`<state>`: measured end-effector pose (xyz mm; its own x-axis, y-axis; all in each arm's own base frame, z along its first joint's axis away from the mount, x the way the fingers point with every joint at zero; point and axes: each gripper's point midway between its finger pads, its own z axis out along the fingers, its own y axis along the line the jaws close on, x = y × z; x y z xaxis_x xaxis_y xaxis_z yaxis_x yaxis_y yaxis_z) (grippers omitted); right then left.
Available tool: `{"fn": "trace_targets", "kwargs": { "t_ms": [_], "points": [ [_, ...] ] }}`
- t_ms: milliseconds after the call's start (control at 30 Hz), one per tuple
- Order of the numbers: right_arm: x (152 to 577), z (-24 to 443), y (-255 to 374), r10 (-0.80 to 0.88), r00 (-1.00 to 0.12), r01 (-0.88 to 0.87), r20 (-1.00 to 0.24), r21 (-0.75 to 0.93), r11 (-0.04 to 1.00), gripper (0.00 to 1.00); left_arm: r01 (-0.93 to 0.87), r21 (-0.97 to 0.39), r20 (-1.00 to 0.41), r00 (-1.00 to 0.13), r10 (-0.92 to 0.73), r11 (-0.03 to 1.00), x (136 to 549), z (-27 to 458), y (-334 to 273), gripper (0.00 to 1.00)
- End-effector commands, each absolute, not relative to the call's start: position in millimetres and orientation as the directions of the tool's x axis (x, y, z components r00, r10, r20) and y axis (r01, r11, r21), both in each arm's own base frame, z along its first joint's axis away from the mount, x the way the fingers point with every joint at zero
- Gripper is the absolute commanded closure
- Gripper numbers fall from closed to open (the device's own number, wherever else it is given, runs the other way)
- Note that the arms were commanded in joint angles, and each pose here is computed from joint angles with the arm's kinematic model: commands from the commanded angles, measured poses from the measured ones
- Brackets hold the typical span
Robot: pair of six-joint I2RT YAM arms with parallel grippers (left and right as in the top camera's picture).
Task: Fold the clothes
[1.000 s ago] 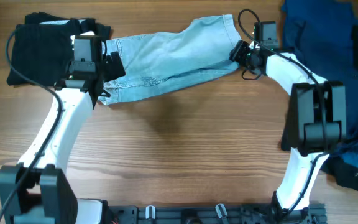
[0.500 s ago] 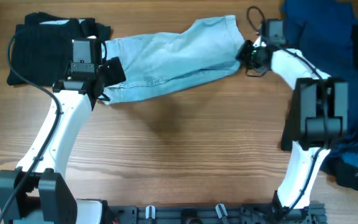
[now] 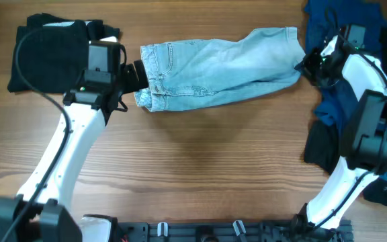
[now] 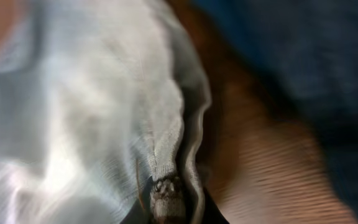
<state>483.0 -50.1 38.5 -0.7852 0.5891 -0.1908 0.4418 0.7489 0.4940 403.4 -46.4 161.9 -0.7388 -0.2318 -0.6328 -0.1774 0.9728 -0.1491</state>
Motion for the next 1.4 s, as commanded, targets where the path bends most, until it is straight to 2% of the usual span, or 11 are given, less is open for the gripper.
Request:
{"fn": "trace_targets", "kwargs": {
  "t_ms": [0,233,433,567,700,833,1000,1267,1300,1333,1367],
  "points": [
    [493.3,111.3,-10.6,0.399,-0.842,0.124,-0.364,0.589,0.798,0.96,-0.178,-0.218,-0.693,-0.664,-0.280,0.960,401.2,198.8,-47.9,0.00],
    [477.3,159.5,84.9,0.099,-0.848,-0.218,-0.521,0.513,0.830,0.96,-0.201,-0.258,-0.764,-0.556,-0.327,0.945,396.0,242.0,-25.0,0.00],
    [459.5,148.7,175.3,-0.114,-0.826,-0.372,-0.552,0.382,0.846,0.96,-0.241,-0.268,-0.776,-0.520,-0.357,0.933,392.0,252.2,-6.1,0.00],
    [448.1,145.8,234.1,-0.213,-0.777,-0.473,-0.592,0.325,0.819,0.96,-0.248,-0.269,-0.778,-0.513,-0.362,0.931,391.6,253.9,-2.4,0.00],
    [440.8,139.7,286.6,-0.267,-0.722,-0.561,-0.638,0.315,0.766,0.96,-0.248,-0.269,-0.778,-0.514,-0.361,0.931,391.6,253.7,-2.5,0.00],
    [440.2,121.8,316.4,-0.268,-0.715,-0.580,-0.646,0.333,0.744,0.95,-0.249,-0.267,-0.776,-0.517,-0.361,0.931,391.1,252.7,-2.3,0.00],
    [436.1,97.8,332.4,-0.281,-0.730,-0.593,-0.623,0.371,0.715,0.84,-0.250,-0.266,-0.774,-0.520,-0.361,0.931,390.5,251.9,-2.3,0.00],
    [424.9,101.2,350.9,-0.302,-0.711,-0.636,-0.635,0.398,0.661,0.84,-0.250,-0.266,-0.775,-0.519,-0.361,0.931,390.6,252.1,-2.3,0.00],
    [418.7,105.2,364.6,-0.313,-0.689,-0.663,-0.654,0.393,0.638,0.64,-0.250,-0.266,-0.775,-0.519,-0.361,0.931,390.6,252.1,-2.3,0.00],
    [417.4,106.5,368.0,-0.314,-0.682,-0.669,-0.660,0.391,0.632,0.54,-0.250,-0.266,-0.775,-0.519,-0.361,0.931,390.6,252.1,-2.3,0.00],
    [415.8,108.1,372.1,-0.317,-0.673,-0.678,-0.668,0.388,0.624,0.49,-0.250,-0.266,-0.775,-0.519,-0.361,0.931,390.6,252.1,-2.3,0.00]
  ]
}}
